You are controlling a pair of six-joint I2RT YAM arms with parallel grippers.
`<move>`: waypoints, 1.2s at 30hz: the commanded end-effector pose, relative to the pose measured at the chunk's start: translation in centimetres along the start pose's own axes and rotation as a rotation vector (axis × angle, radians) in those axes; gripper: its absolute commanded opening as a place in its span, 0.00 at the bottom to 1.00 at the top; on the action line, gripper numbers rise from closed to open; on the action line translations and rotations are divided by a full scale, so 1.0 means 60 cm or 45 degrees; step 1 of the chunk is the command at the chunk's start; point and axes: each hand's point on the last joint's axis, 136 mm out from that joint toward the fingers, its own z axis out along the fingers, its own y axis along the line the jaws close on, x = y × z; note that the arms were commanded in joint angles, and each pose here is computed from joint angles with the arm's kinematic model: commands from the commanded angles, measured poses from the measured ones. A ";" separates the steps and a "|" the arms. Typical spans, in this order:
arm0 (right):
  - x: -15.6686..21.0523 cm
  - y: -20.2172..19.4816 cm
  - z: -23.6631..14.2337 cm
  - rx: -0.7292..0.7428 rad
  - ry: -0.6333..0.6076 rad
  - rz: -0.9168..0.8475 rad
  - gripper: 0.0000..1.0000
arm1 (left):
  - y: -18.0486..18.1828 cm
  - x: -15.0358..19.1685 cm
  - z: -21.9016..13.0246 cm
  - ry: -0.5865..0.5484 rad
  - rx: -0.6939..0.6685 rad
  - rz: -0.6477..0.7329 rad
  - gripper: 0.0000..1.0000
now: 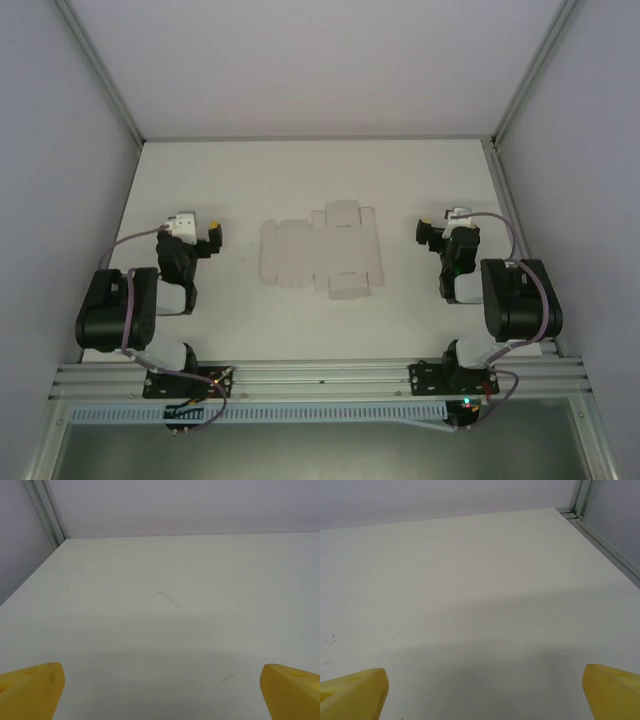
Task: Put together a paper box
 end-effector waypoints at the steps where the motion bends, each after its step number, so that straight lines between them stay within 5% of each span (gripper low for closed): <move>1: -0.019 0.003 0.001 -0.014 -0.042 0.022 1.00 | -0.003 -0.023 0.006 -0.057 0.006 0.026 1.00; 36: -0.043 0.005 -0.001 -0.016 -0.026 0.020 1.00 | -0.008 -0.053 0.010 -0.010 0.035 0.052 1.00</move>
